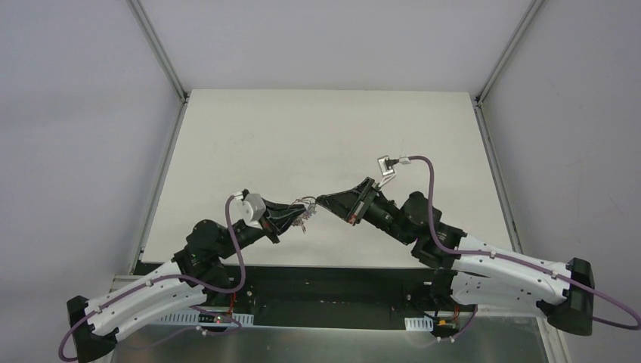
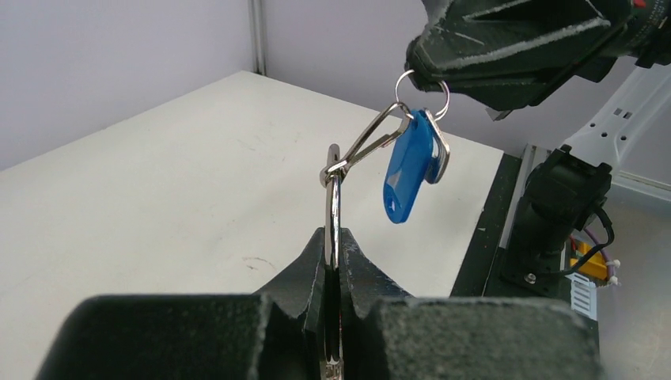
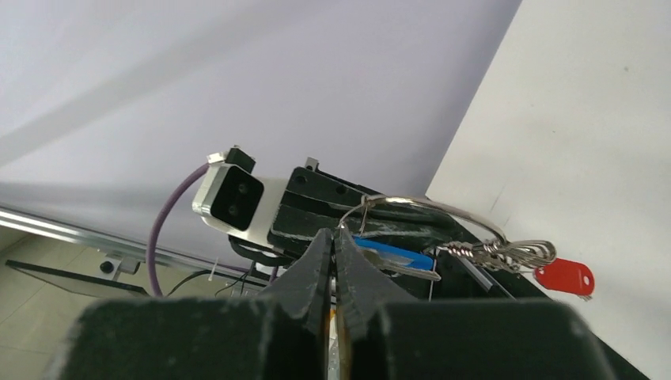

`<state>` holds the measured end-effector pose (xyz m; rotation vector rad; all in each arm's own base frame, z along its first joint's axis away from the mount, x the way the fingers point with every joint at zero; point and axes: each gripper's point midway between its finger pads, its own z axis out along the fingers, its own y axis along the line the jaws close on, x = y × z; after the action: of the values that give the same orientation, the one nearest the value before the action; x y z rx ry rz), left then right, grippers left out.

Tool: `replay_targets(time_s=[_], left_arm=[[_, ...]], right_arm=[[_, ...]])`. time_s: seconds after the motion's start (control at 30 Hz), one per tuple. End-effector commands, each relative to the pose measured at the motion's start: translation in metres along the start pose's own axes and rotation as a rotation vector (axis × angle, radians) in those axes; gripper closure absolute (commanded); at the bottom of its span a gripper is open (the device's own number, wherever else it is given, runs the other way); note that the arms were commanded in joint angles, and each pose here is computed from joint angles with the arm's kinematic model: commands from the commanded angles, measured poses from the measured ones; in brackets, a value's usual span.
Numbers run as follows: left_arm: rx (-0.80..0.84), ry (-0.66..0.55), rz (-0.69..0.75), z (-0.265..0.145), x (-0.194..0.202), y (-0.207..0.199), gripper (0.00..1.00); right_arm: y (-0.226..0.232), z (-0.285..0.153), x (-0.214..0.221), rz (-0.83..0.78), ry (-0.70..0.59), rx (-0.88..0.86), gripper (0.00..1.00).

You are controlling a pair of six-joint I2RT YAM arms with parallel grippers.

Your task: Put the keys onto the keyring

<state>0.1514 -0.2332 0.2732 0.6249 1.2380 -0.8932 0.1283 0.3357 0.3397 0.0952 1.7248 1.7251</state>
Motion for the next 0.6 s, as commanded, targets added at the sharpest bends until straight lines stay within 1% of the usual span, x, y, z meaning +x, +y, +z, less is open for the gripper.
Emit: replay_targets(time_s=[0.0,0.07,0.13,0.17,0.23,0.3,0.47,0.57], left_arm=[[-0.069,-0.002,-0.047,0.007,-0.016,0.009,1.0],[-0.069,0.0,-0.052,0.009,-0.018,0.008,1.0],[-0.069,0.01,-0.058,0.012,-0.018,0.008,1.0],[-0.097,0.011,-0.06,0.013,-0.02,0.013,1.0],[-0.121,0.03,-0.068,0.016,-0.018,0.016,1.0],[-0.139,0.047,-0.078,0.02,-0.017,0.019,1.0],[-0.218,0.135,-0.107,0.036,-0.004,0.03,1.0],[-0.262,0.2,-0.113,0.049,0.008,0.037,1.0]], right_arm=[[0.003,-0.016,-0.021,-0.028,-0.078,0.019,0.88],[-0.008,-0.023,-0.023,-0.039,-0.09,0.064,0.75],[-0.02,-0.032,-0.026,-0.047,-0.112,0.11,0.65],[-0.026,-0.036,-0.028,-0.052,-0.124,0.135,0.6],[-0.038,-0.046,-0.033,-0.066,-0.147,0.188,0.53],[-0.048,-0.056,-0.037,-0.077,-0.168,0.232,0.5],[-0.082,-0.074,-0.04,-0.1,-0.193,0.368,0.5],[-0.103,-0.082,-0.036,-0.127,-0.18,0.458,0.5]])
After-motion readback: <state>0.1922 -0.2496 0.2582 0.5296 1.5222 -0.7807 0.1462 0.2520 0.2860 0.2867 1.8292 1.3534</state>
